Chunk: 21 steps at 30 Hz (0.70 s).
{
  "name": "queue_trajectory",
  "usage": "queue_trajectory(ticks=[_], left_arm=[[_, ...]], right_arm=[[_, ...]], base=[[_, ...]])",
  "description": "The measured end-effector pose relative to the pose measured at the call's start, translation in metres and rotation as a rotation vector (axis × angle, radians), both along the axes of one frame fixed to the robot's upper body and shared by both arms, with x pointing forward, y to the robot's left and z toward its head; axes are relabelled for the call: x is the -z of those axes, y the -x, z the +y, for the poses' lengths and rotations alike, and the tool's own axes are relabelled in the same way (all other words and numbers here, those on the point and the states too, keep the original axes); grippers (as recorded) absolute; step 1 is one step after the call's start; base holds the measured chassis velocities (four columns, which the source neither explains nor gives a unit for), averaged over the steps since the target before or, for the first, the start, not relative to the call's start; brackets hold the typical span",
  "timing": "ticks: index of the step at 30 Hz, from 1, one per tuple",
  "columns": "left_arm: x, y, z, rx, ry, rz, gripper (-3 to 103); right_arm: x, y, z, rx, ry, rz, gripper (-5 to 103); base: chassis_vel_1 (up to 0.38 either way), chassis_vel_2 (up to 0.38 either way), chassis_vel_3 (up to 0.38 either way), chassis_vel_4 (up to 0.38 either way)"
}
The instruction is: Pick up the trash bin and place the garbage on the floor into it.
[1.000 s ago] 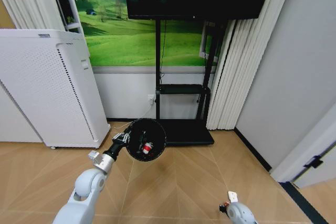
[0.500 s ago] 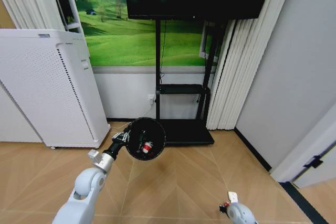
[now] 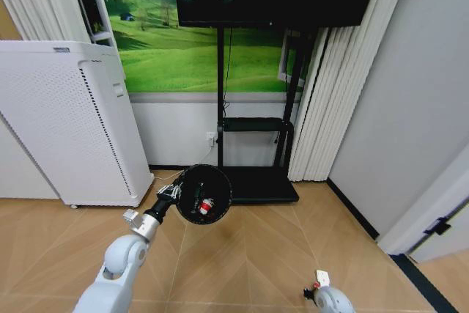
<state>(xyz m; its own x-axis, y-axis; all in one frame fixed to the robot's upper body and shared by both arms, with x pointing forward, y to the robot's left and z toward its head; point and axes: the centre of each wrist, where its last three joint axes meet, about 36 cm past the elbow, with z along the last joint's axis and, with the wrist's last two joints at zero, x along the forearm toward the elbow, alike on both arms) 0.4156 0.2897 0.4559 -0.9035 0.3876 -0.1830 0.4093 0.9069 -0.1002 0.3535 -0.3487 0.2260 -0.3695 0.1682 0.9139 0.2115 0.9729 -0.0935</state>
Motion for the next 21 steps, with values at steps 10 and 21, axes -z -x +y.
queue_trajectory(ticks=[10,21], left_arm=[[0.0,0.0,-0.001,0.001,0.001,0.001,7],[0.0,-0.001,-0.003,0.008,-0.002,0.003,7]], right_arm=[[0.003,0.001,0.0,0.0,-0.001,0.0,0],[-0.002,-0.001,-0.01,-0.024,0.032,-0.006,10]], base=[[0.0,0.0,0.0,0.0],[0.0,0.0,0.0,0.0]])
